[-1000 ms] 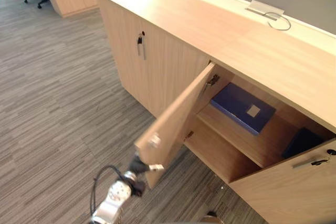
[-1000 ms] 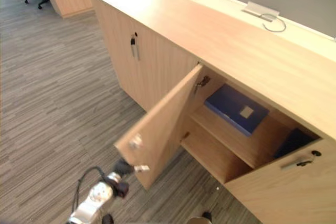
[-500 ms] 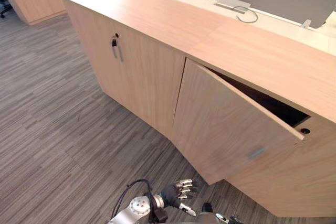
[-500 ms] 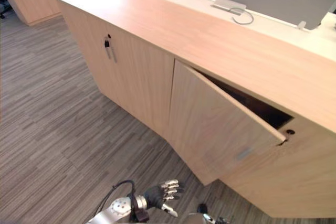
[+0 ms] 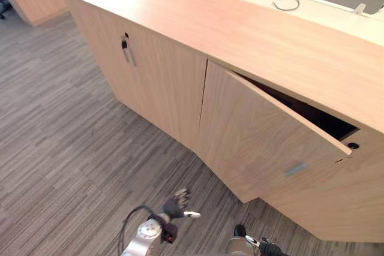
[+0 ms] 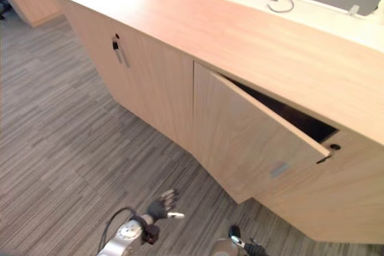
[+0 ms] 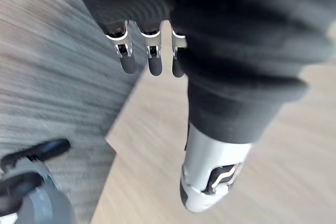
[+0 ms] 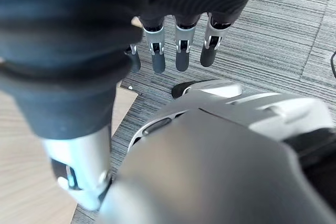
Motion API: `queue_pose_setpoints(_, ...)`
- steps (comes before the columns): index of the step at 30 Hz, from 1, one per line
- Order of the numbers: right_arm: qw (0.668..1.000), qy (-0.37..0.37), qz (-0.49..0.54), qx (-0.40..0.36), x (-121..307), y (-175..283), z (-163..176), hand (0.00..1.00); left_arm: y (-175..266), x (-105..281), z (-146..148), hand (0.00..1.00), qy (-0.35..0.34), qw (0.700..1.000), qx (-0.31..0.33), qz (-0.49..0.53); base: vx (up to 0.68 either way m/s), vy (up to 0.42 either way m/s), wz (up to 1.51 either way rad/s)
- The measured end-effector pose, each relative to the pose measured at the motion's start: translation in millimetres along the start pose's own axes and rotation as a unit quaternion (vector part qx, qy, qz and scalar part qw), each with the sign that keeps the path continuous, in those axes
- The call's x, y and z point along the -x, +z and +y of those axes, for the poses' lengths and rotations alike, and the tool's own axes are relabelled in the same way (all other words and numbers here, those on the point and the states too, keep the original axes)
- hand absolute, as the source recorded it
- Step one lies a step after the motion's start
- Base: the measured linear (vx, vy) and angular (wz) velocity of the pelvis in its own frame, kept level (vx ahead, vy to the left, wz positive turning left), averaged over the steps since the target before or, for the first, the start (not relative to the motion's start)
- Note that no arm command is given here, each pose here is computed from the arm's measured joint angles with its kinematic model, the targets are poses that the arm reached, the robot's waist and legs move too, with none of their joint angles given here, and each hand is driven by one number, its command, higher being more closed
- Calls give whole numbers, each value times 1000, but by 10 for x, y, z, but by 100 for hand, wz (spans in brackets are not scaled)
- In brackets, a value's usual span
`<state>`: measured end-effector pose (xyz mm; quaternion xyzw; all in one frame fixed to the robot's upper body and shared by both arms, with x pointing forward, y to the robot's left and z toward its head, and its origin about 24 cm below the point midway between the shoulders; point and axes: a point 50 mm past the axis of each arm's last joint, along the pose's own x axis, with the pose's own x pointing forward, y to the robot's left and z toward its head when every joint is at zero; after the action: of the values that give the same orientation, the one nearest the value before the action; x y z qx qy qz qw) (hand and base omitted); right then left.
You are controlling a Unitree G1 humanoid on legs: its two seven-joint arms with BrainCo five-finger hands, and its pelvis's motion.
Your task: Walk over to the cabinet, pick up the folder, carry it to the office cabinet, place the folder inside the office cabinet, then close the office cabinet door
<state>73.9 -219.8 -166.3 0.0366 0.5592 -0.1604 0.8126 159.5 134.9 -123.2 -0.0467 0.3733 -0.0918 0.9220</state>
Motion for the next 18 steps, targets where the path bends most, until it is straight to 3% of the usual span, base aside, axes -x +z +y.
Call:
queue_pose_setpoints(4, 1000, -20, 0, 0, 3, -9, -11, 0, -304, 117, 278, 0, 160, 974, 155, 39, -52, -46, -48)
queue_pose_setpoints(10, 999, -23, -29, 5, 15, 96, 97, 0, -207, 196, 435, 0, 274, 931, 241, -20, -15, 239, -49)
queue_pose_setpoints(15, 998, -8, -56, 2, 24, 185, 187, 0, -468, 312, 496, 0, 302, 915, 267, 14, 141, 55, -56)
queue_pose_setpoints(18, 997, 9, -52, -63, 37, 127, 287, 0, -601, 277, 397, 0, 284, 916, 278, 50, 257, -61, -25)
